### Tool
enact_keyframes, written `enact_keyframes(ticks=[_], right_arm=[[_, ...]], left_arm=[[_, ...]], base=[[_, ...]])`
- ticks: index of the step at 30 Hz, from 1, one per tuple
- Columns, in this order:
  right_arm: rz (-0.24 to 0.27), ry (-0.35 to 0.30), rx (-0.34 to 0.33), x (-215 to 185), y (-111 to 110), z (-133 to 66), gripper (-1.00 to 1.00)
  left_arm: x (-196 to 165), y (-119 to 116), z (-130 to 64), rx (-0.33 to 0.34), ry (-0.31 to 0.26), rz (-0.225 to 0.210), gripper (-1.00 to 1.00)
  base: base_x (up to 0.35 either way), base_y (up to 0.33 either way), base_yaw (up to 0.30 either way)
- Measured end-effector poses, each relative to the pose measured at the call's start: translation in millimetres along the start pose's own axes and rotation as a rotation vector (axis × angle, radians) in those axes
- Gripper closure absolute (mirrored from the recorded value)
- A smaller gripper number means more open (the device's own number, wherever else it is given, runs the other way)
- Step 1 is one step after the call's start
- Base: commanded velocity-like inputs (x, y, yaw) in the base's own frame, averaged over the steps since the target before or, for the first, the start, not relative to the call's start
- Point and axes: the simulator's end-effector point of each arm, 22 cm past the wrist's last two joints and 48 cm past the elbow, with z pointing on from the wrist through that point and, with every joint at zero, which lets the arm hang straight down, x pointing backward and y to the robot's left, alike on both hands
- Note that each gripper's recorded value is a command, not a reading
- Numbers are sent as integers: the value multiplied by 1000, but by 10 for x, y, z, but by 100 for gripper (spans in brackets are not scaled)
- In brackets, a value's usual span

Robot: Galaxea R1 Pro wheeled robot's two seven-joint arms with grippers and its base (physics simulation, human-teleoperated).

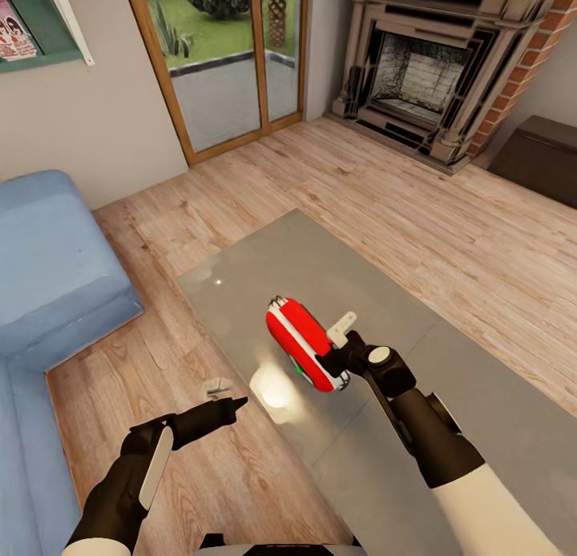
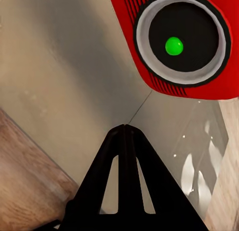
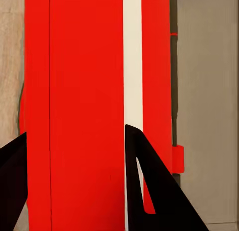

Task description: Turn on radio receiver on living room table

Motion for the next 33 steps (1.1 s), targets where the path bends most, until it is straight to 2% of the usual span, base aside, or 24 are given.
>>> enact_keyframes(ticks=[12,15,16,17,19,22,33], right_arm=[[13,29,-8,120,13,48,100],[42,53,-2,241,-57,80,100],[81,78,0,389,-122,122,100],[67,93,18,461,-176,141,100],[91,79,-3,480,-136,180,100],[69,49,2,467,-156,223,100],[67,39,3,465,-154,240,100]], left_arm=[[6,3,2,0,1,-1,100],[6,3,2,0,1,-1,100],[8,3,1,-1,2,-2,100],[8,4,2,-1,2,-2,100],[8,4,2,-1,2,-2,100],[9,3,2,0,3,-3,100],[7,1,1,1,2,-3,100]], base=[[0,0,0],[0,0,0],[0,0,0],[0,0,0],[0,0,0],[0,0,0],[0,0,0]])
